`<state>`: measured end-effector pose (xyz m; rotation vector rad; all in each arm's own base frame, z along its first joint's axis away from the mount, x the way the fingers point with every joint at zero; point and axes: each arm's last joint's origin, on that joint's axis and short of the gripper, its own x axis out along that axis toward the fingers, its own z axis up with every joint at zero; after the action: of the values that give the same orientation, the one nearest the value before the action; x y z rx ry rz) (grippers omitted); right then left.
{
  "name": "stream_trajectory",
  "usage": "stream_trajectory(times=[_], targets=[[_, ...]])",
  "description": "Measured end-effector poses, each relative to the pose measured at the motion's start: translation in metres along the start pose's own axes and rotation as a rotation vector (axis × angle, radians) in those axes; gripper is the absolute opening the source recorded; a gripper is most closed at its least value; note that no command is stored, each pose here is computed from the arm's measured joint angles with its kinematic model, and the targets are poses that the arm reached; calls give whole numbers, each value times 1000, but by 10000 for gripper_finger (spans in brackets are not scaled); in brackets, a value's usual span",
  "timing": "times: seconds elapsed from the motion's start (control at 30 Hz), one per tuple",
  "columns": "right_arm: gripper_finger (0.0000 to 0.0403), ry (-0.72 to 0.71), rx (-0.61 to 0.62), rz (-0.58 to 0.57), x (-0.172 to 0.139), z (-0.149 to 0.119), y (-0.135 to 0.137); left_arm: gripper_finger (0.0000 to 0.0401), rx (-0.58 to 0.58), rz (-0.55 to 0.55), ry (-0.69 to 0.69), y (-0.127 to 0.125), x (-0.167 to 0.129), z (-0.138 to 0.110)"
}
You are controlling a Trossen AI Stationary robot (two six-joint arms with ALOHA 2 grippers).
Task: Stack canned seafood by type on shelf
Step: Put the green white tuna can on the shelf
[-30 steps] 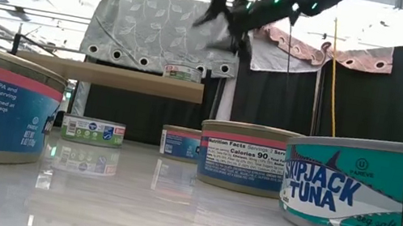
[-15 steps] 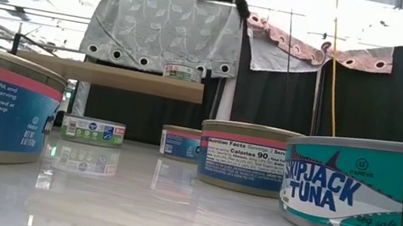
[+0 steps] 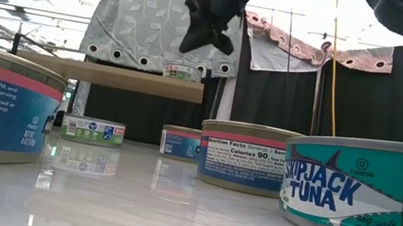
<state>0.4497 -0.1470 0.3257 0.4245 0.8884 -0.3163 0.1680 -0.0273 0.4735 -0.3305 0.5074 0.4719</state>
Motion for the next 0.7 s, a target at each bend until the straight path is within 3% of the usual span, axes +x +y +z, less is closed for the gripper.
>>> stream_trajectory(times=[0.13,0.7], targets=[[1,39,-4,-27,13,-4,-2,27,0,-2,1,0,0,0],[0,-11,-22,-96,10,3,-19,27,2,17,-12,1,0,0]])
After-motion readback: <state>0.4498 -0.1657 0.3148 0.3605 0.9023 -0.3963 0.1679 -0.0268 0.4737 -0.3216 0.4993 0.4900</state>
